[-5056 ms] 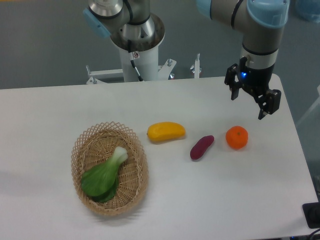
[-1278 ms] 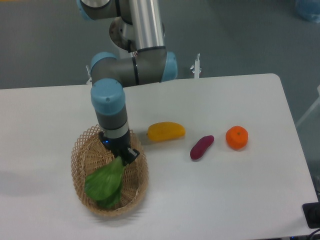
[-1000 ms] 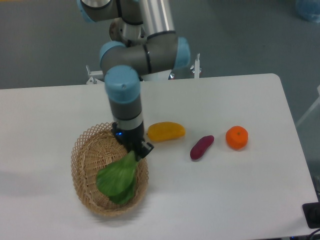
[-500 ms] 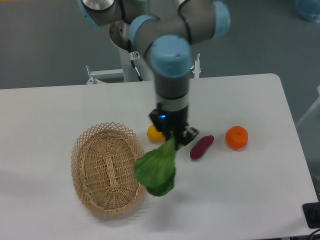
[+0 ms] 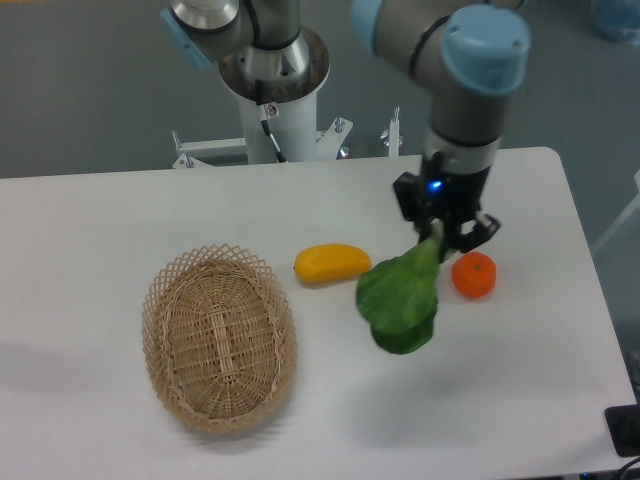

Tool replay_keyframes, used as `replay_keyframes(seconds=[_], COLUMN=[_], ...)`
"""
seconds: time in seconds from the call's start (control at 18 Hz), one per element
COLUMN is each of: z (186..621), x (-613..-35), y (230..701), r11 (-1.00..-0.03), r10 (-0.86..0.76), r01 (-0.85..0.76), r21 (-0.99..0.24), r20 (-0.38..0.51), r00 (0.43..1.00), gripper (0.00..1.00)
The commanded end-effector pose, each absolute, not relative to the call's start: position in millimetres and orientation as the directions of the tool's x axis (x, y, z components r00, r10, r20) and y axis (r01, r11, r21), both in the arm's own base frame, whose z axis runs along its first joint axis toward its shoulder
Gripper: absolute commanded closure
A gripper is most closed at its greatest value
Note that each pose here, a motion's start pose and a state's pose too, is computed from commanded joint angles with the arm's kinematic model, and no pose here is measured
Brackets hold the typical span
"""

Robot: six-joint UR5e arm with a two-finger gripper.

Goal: Pick up the green vegetable from the basket
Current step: 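Lift the bok choy out of the basket and carry it up toward the tangerine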

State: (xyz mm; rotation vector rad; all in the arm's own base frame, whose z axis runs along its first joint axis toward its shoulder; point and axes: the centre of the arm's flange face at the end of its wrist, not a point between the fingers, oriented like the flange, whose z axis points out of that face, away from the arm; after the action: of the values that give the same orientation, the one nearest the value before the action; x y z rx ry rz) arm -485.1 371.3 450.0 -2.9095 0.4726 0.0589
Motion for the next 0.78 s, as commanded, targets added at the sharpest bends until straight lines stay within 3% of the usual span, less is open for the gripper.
replay_keyframes(seconds=[0.78], z=[459.8], x=[-487.5], y=[362.5], r11=[-0.923], r10=[-0.333], r01=[-0.344], r21=[-0.173], r20=[-0.091], r00=[0.938], gripper=[0.80])
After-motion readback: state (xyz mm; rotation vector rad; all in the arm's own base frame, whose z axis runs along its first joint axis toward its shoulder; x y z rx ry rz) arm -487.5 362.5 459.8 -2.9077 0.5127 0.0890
